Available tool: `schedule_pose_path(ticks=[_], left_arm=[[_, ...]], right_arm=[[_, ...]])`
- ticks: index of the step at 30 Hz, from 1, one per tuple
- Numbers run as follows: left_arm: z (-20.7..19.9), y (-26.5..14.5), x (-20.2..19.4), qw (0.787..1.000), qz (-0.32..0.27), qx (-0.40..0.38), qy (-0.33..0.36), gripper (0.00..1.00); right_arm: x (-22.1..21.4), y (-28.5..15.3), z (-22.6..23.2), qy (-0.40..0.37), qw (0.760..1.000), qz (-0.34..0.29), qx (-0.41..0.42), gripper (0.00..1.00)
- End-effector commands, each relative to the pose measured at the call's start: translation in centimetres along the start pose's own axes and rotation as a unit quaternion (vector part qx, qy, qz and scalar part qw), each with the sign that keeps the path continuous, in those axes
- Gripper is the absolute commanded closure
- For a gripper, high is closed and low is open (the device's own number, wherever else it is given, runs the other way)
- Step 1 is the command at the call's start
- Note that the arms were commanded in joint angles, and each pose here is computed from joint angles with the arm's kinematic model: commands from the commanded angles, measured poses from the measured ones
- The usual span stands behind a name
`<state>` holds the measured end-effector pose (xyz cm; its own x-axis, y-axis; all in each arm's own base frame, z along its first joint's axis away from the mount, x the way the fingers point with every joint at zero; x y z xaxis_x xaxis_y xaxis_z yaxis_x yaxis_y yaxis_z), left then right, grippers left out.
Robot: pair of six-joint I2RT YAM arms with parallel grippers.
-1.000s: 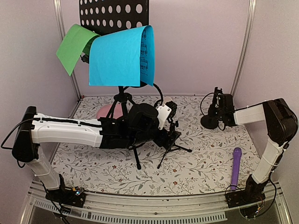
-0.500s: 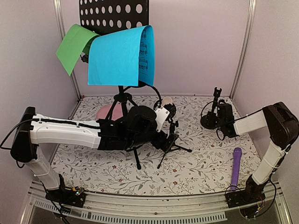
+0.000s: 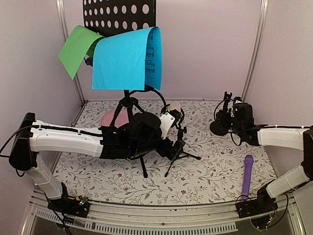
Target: Pack up the instrument practice props
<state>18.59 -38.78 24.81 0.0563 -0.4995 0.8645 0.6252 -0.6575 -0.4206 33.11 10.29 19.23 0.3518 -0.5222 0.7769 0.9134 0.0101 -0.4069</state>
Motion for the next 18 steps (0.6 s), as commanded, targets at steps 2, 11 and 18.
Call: schedule_pose_path(ticks=[2,11,18], left_arm=[[0.9,-0.4,1.0,0.999,0.008,0.028,-0.021,0.01],[0.8,-0.5,2.2,0.996,0.028,0.025,-0.077,0.01],[-1.7,1.1,2.4,0.992,0.048,0.083,-0.083,0.04]], right_arm=[[-0.2,-4.1,-0.3,0.041,0.997,0.057,-0.022,0.01],[3.6,-9.7,0.9,0.078,0.99,0.109,-0.035,0.01],[4.1,-11.8,1.2,0.09,0.99,0.109,0.016,0.01]])
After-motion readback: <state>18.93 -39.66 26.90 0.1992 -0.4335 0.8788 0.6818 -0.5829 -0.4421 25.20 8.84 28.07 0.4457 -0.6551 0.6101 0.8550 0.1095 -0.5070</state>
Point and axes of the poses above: each gripper's point midway between its finger pads, its own y axis out along the fingers, its own z axis along the line the jaws close on, x = y × z, the point moved 8 cm from there along -y, back along the fingers, and after that the axes turned 15 degrees about y, right-handed, at the moved point
